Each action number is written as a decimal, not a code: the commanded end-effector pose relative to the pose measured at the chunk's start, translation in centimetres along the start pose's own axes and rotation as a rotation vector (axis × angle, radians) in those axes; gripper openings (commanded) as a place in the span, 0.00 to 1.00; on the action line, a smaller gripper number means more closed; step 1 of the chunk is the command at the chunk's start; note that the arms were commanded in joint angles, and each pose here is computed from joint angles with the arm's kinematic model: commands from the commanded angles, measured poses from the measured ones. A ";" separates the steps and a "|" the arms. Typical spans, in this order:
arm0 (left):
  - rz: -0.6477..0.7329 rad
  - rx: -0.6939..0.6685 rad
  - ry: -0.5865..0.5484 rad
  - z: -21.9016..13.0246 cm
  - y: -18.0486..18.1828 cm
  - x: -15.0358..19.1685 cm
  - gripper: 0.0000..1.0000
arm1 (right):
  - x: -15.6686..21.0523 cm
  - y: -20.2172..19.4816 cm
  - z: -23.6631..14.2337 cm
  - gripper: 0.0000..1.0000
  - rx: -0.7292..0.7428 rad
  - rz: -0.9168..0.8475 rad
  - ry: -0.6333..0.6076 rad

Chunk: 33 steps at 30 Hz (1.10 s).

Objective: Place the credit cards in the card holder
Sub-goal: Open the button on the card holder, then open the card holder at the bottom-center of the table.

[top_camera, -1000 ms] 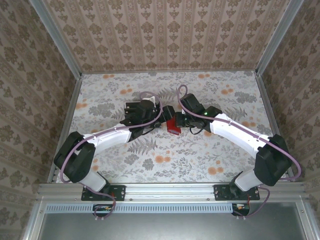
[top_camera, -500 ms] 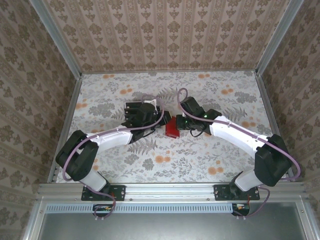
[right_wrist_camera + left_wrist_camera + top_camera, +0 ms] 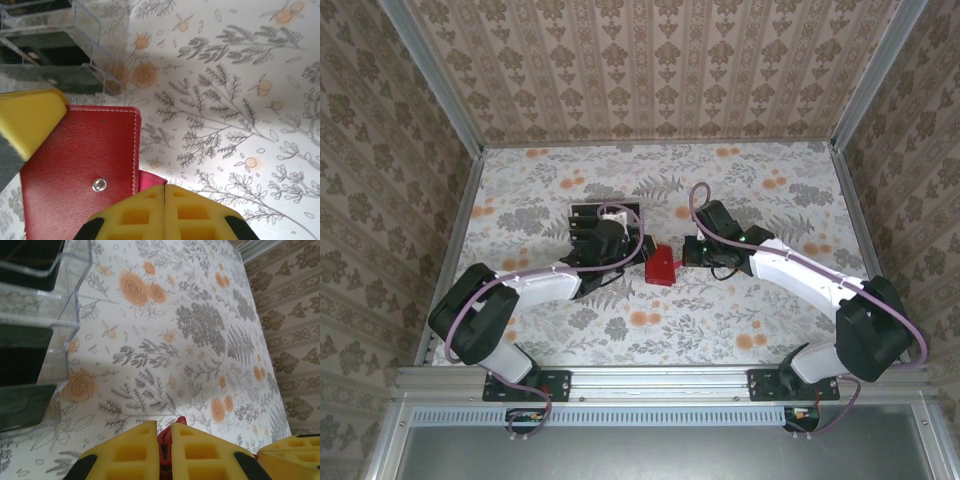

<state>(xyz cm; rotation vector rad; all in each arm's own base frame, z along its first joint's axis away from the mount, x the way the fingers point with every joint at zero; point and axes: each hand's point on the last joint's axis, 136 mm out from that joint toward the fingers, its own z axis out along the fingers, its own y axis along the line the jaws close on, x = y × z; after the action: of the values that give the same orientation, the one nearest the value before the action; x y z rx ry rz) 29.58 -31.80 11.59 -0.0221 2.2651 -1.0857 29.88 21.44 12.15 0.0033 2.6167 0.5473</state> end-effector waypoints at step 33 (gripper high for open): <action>0.205 -0.121 0.096 -1.8 1.5 4.9 0.64 | 1.8 4.9 -2.1 0.00 -0.170 0.011 0.020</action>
<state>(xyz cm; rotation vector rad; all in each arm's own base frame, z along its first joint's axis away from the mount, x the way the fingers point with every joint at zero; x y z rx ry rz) 24.74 -30.66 8.92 0.1899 2.3582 -0.8898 26.60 24.77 13.39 -0.0535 2.6220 0.7370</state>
